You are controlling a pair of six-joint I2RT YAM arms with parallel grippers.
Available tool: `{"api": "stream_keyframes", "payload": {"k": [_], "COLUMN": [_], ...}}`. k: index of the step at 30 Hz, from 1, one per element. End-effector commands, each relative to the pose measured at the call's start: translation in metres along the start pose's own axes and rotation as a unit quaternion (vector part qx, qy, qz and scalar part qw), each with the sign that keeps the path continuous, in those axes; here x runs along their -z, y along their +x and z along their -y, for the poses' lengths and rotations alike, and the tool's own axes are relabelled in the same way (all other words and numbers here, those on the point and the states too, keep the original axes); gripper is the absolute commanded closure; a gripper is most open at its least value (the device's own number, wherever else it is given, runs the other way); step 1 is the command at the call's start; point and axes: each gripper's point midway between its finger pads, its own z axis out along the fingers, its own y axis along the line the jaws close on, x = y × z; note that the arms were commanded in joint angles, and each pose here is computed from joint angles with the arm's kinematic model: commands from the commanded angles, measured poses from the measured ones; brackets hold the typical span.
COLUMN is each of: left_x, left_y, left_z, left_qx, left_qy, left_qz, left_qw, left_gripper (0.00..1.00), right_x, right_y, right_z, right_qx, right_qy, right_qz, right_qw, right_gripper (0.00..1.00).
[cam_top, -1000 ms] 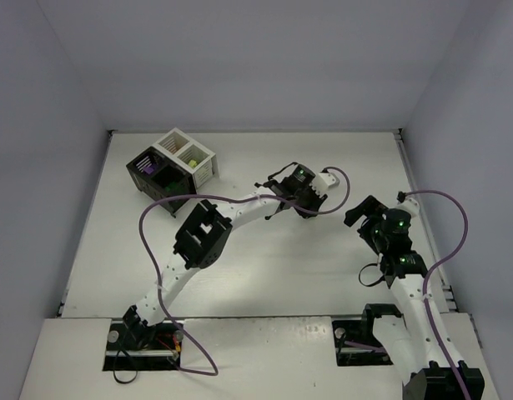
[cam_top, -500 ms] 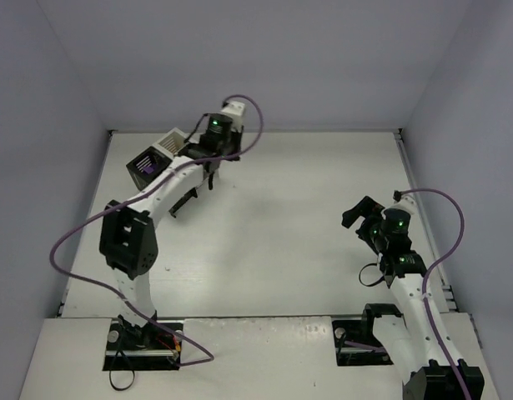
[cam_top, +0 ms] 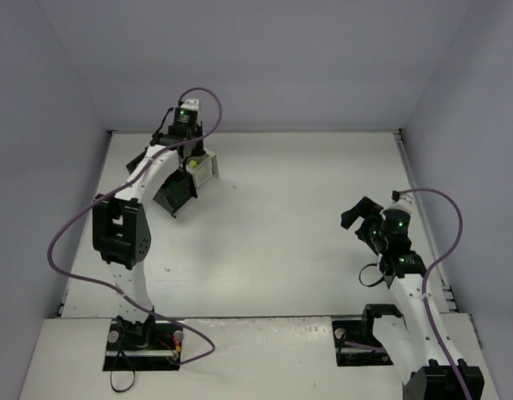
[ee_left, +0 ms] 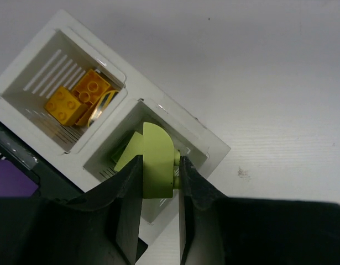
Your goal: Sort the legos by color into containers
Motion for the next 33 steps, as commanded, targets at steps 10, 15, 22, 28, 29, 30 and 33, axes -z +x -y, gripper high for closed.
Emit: {"api": "stream_keyframes", "payload": {"k": [10,15,22,28,29,30,33], "left_x": [0.023,0.054,0.182,0.282,0.291,0.302,0.334], "left_y": [-0.029,-0.047,-0.064,-0.021,-0.013,-0.006,0.025], "left_z": [-0.017,-0.017,-0.043,-0.087,-0.092,-0.097,-0.112], "left_qx": [0.035,0.043,0.06,0.068,0.068,0.073,0.094], "left_qy": [-0.027,-0.02,-0.031,-0.075,-0.08,-0.084,-0.091], "left_qz": [0.03,0.055,0.123,0.162,0.164,0.171,0.186], "left_qw": [0.999,0.997,0.99,0.982,0.981,0.979,0.974], "left_gripper": [0.46,0.37,0.36,0.23,0.22,0.2,0.16], "right_x": [-0.004,-0.001,0.016,0.041,0.042,0.043,0.048], "right_y": [-0.016,-0.022,-0.058,-0.091,-0.094,-0.096,-0.104], "right_z": [-0.009,-0.016,-0.032,-0.044,-0.045,-0.046,-0.047], "right_qx": [0.01,0.016,0.036,0.048,0.048,0.043,0.035], "right_qy": [-0.02,-0.034,-0.039,-0.035,-0.036,-0.037,-0.032], "right_qz": [0.027,0.03,0.068,0.107,0.109,0.113,0.129], "right_qw": [0.999,0.999,0.996,0.992,0.992,0.992,0.991], "right_gripper": [0.0,0.0,0.0,0.0,0.0,0.0,0.0]}}
